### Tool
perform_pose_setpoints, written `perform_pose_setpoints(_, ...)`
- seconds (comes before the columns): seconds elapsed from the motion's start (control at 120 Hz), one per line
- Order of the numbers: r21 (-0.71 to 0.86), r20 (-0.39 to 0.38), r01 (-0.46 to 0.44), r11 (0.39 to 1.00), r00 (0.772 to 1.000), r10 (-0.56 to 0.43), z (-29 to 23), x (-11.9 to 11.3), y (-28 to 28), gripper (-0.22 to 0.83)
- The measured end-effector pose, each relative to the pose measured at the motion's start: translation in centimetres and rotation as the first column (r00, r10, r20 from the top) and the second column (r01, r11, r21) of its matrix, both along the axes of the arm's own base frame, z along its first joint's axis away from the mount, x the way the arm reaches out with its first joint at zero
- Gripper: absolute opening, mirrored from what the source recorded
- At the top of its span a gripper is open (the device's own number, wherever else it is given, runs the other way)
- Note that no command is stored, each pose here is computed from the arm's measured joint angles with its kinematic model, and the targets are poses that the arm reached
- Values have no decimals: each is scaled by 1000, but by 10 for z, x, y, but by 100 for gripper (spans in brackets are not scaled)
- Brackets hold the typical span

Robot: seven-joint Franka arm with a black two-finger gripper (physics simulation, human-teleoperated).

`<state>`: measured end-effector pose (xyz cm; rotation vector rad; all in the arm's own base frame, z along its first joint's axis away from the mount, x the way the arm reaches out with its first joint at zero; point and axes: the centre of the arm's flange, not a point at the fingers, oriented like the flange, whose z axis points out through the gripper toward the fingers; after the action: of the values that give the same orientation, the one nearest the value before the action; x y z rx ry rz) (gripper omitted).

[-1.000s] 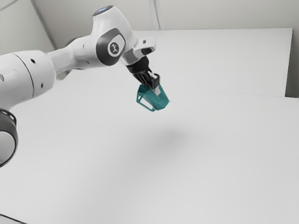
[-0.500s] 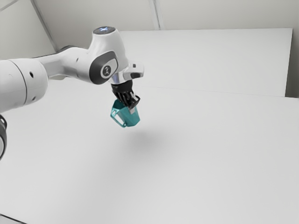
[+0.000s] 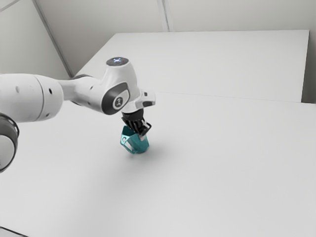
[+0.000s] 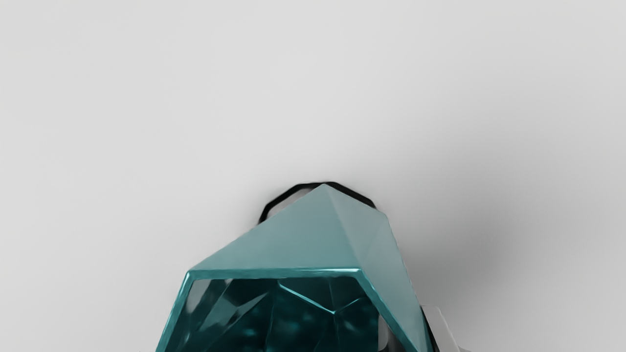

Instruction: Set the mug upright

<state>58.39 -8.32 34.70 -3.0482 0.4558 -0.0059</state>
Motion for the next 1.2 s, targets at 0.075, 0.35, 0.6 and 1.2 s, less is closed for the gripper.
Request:
perform_pose_setpoints(0.075, -5, 3, -6, 1000, 1000, 6, -1, 0, -1, -5)
perform_pose_setpoints(0.35, -24, 58, -15, 1000, 998, 16, 32, 1, -1, 42)
perform_pose_setpoints(0.6, -106, 147, -48, 993, 987, 63, 141, 26, -5, 56)
perform_pose_setpoints(1.2, -114, 35, -56, 992, 998, 60, 234, 14, -3, 61)
